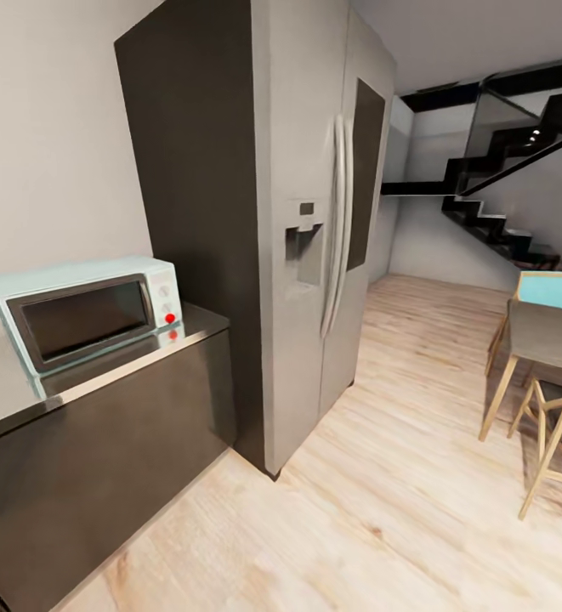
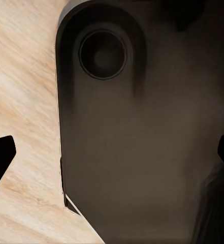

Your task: In the kitchen, take the popcorn bag from the countertop, put it into the microwave, and heat it until the popcorn is cooked so the cooked popcorn ends up inside the bag.

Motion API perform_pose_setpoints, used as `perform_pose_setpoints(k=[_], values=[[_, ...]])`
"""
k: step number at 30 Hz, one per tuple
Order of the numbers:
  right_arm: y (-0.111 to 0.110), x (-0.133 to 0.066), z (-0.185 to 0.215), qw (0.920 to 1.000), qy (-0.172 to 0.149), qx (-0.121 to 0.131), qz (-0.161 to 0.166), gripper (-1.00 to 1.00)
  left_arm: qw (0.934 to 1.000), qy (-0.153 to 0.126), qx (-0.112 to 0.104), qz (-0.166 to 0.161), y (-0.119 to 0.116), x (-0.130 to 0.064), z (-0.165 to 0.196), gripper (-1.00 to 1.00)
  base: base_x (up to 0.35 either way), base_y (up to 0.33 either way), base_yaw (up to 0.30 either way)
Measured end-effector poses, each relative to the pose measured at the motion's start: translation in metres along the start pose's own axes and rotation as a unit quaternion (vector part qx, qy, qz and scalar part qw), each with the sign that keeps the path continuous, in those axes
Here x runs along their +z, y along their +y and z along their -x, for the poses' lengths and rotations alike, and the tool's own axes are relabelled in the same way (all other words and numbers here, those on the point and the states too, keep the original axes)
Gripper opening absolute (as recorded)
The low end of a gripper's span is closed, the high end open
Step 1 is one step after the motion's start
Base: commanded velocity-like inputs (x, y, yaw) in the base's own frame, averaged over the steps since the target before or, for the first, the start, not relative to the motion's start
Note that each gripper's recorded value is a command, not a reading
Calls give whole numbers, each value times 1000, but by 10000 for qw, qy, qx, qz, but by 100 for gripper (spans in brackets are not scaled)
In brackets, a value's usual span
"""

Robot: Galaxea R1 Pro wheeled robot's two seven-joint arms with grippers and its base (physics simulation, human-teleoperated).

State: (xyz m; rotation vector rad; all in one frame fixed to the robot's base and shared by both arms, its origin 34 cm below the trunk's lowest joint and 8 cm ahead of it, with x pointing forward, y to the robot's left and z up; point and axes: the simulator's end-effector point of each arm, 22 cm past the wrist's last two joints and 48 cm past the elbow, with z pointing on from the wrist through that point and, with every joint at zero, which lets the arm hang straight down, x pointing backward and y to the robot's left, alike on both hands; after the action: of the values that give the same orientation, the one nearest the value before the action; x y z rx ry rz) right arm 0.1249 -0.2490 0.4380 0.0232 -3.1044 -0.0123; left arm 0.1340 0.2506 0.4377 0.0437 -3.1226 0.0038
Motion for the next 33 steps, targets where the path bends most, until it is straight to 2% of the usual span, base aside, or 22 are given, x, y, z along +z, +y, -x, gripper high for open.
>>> perform_pose_setpoints(k=[17, 20, 29, 33], values=[[-1, 0, 0, 10000, -1, -7, -17, 100, 10000, 0, -7, 0, 0, 0, 0, 100, 308, -117, 0], [-3, 0, 6, 9999, -123, -15, -27, 100, 10000, 0, -7, 0, 0, 0, 0, 100, 293, -120, 0], [-3, 0, 11, 9997, -232, -17, -35, 100, 9999, -16, -147, 14, 2, 0, 2, 100, 37, -18, 1], [-3, 0, 11, 9997, -231, 4, -31, 100, 9999, -21, -154, 15, 2, 0, 2, 100, 0, 0, 206]])
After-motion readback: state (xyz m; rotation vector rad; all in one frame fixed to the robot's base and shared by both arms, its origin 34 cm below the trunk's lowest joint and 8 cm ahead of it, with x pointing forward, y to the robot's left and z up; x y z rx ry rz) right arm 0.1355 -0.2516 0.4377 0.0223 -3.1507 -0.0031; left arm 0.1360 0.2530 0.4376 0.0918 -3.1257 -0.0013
